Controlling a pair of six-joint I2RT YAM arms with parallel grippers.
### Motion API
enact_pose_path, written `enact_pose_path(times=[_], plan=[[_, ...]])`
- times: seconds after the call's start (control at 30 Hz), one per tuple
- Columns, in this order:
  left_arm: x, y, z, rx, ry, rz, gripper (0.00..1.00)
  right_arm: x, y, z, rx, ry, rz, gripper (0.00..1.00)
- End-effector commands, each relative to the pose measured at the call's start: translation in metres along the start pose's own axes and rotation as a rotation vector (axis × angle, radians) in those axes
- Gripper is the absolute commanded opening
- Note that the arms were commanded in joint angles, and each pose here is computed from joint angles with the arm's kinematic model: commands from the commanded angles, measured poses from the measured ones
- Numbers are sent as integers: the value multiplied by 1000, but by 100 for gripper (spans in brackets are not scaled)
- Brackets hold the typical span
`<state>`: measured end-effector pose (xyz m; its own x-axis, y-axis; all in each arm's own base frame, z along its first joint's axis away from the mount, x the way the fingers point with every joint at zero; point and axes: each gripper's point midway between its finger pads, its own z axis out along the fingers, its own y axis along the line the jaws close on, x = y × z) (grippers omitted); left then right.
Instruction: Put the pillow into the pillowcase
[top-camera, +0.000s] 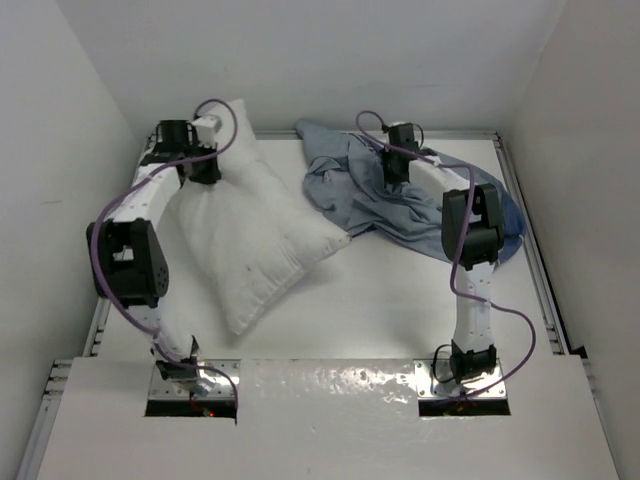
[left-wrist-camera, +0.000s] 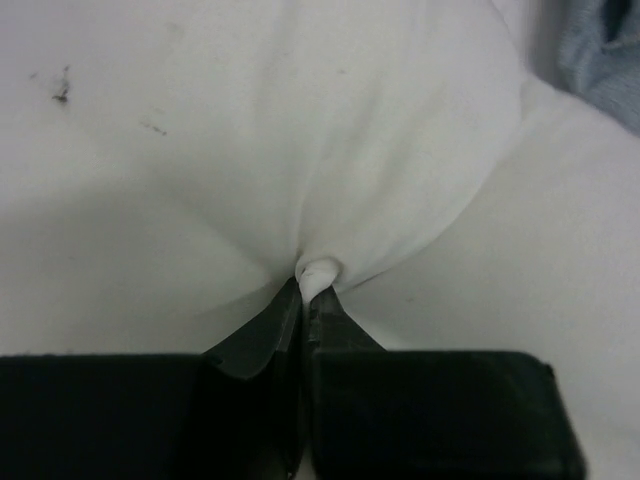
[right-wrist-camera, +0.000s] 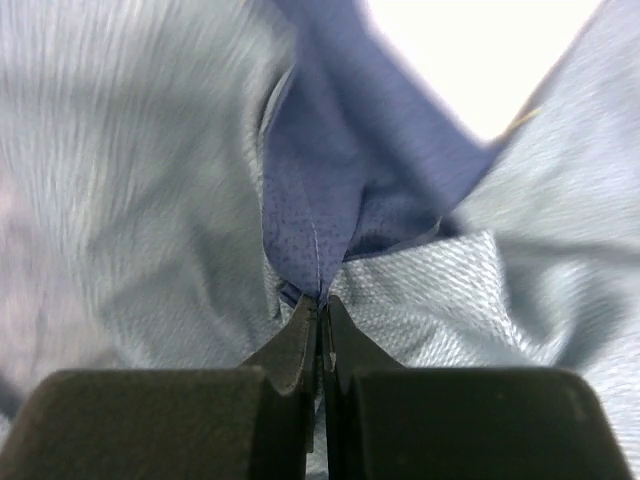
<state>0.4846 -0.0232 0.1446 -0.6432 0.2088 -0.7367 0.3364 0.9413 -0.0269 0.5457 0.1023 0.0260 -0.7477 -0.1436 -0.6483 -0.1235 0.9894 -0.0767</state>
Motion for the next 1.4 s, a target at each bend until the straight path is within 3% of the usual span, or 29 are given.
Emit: enact_pose_path(times=[0.0,0.1,0.13,0.2,0.23,0.27,0.3,0.37,0.4,0.47,0.5,0.53,0.57,0.6,0.67,0.7,0.77,0.83,0.93,1.03,1.07,1.1,1.13,1.17,1.2,1.23,1.37], plan=[[31,34,-59,-243,59,-338,0,-94,-52,-31,119,-249,107,0],[22,36,-99,-332,-1,-352,0,-136,-93,-47,127,-348,259,0],[26,30,-103,-311,-3,-332,0,-141,-95,-49,118,-359,264,0],[10,2,-118,-162,-73,-158,2,-148,-97,-59,117,-380,237,0],[10,-7,-119,-113,-78,-79,9,-149,-88,-63,81,-378,197,8],[1,-22,-125,-32,-116,93,29,-146,-73,-71,16,-379,156,52],[-4,-29,-127,2,-136,174,40,-144,-69,-77,12,-379,145,74],[-27,-44,-130,79,-209,388,67,-136,-42,-93,-71,-380,104,99],[-46,-52,-135,105,-263,500,73,-132,-35,-97,-88,-379,98,99],[-52,-80,-118,198,-248,628,81,-111,-13,-100,-118,-351,82,99],[-66,-92,-119,219,-260,699,82,-113,-6,-113,-129,-370,81,99],[-46,-117,-98,324,-172,798,83,-96,8,-110,-148,-343,70,97],[-50,-127,-94,359,-159,857,84,-94,18,-119,-183,-347,71,90],[-33,-137,-72,429,-91,882,86,-88,27,-120,-211,-336,71,59],[-20,-154,-59,504,-24,879,87,-65,41,-116,-241,-278,111,34],[-6,-158,-41,552,22,864,90,-59,45,-114,-248,-255,136,30],[6,-157,-20,574,70,851,92,-37,50,-105,-254,-182,213,50],[8,-155,-7,562,79,852,94,-21,54,-96,-248,-131,273,63],[22,-153,10,577,111,877,95,-3,63,-75,-252,-87,289,74],[44,-156,16,612,159,894,93,17,71,-49,-258,-4,286,76],[56,-155,16,627,188,893,88,21,72,-44,-256,14,283,69],[61,-154,14,633,201,900,69,23,71,-39,-249,27,284,62],[66,-154,14,636,217,898,56,37,71,-31,-234,74,280,50],[70,-152,12,638,236,899,38,41,68,-29,-214,89,281,19],[73,-151,11,637,259,886,10,46,65,-29,-194,104,282,5],[70,-150,10,622,261,877,0,49,61,-36,-177,114,276,0],[38,-143,5,531,228,835,0,55,56,-74,-210,75,199,0]])
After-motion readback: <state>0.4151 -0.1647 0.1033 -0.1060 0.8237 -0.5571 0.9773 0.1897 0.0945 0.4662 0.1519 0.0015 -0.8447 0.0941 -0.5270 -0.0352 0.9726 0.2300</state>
